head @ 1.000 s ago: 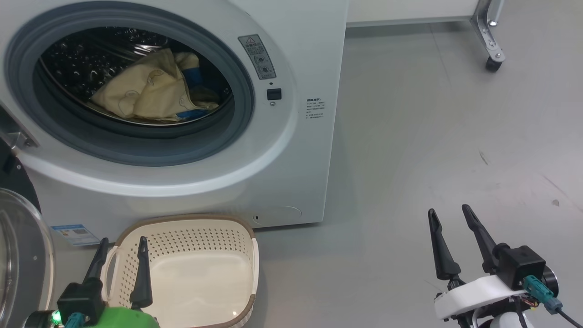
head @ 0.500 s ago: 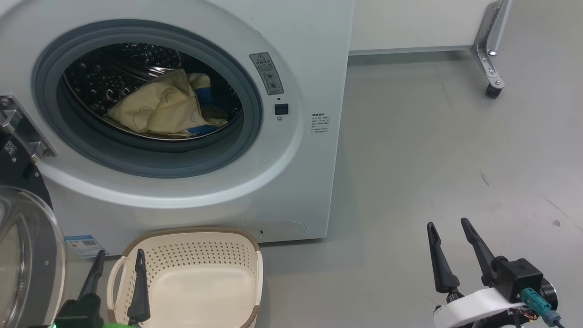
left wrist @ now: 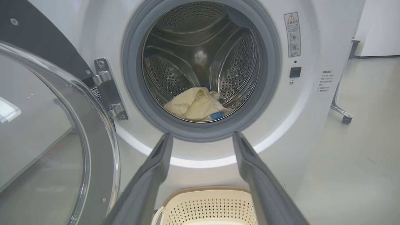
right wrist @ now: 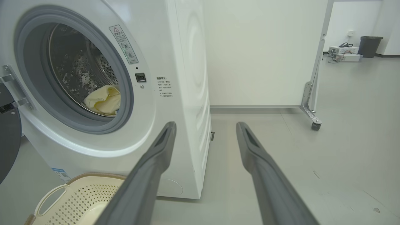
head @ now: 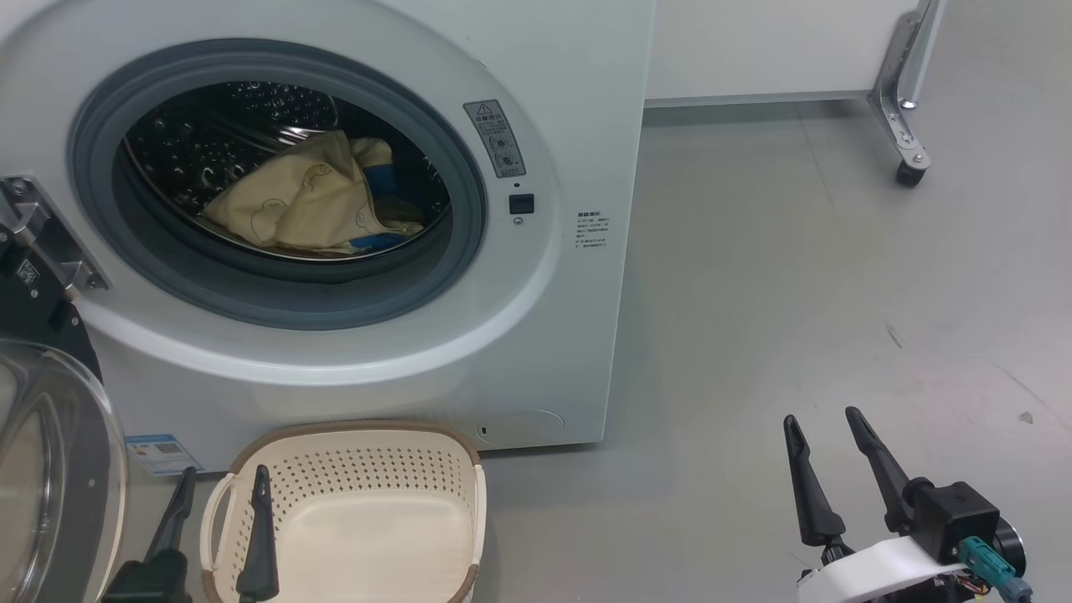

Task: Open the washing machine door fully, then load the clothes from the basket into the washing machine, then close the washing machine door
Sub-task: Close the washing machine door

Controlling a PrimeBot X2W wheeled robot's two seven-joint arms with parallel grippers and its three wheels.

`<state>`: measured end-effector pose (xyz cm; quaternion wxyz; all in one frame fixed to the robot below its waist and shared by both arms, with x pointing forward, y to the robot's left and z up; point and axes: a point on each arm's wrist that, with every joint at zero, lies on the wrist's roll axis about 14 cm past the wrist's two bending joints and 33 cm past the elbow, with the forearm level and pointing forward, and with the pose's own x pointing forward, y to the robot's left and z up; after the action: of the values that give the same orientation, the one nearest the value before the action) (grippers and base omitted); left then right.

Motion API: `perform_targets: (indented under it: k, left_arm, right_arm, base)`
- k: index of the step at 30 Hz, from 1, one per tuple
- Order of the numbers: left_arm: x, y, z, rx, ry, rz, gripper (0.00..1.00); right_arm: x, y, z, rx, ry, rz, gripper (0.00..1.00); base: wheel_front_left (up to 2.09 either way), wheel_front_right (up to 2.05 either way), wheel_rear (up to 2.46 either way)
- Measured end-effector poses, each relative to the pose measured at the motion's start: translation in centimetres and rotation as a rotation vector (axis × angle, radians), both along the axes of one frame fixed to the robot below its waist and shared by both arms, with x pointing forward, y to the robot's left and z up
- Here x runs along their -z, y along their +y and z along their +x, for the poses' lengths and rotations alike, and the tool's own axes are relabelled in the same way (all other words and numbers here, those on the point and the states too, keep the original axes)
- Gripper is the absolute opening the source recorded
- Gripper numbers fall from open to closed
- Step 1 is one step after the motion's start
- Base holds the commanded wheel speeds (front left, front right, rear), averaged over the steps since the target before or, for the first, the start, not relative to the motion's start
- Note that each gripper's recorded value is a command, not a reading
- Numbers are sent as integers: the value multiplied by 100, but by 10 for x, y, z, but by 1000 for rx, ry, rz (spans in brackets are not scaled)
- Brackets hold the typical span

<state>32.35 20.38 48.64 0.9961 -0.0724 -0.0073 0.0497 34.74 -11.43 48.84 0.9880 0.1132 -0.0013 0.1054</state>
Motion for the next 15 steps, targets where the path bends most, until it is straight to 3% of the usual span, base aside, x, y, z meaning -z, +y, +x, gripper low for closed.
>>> perform_targets:
  k: [15]
  left_arm:
    - [-4,2,-6,-6,-5,10,100]
  right_arm:
    - [-5,2,0,-4,-17,3,100]
  base:
    - [0,0,0]
